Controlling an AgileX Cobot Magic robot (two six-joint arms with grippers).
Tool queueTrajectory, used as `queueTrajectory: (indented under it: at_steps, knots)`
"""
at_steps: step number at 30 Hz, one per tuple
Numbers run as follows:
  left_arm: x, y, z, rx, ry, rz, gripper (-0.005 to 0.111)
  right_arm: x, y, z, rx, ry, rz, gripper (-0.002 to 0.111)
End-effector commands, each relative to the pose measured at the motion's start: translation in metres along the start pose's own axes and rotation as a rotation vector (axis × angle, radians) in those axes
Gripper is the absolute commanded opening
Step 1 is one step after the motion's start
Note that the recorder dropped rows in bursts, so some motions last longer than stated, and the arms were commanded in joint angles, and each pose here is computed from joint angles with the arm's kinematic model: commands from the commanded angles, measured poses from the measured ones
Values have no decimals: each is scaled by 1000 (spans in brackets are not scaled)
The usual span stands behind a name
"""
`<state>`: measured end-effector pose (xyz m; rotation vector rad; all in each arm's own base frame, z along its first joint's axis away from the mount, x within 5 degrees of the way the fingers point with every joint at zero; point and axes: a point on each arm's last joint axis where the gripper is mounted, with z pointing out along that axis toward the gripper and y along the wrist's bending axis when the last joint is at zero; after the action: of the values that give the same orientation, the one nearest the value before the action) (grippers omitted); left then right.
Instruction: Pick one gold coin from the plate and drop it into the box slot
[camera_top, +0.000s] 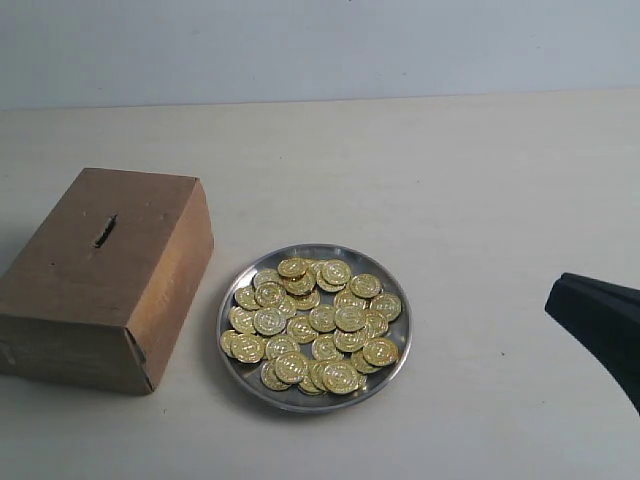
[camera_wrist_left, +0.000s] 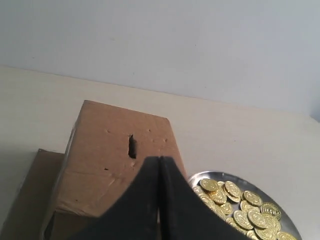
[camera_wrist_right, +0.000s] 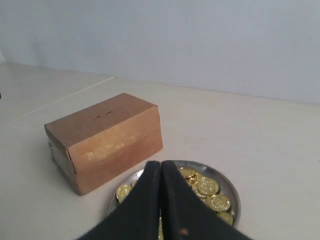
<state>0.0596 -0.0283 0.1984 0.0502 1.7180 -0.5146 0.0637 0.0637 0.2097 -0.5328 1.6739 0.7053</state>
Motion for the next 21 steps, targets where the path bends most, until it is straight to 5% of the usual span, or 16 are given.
queueTrajectory:
  at_steps: [1, 13, 21]
  knots:
    - [0, 1, 0, -6, -9, 20, 0, 11, -2, -1, 7, 17, -17, 0]
    - [6, -4, -1, 53, 58, 41, 0, 20, -4, -1, 27, 112, -23, 0]
    - [-7, 9, -1, -98, -84, 130, 0, 19, -4, -1, 25, 100, -30, 0]
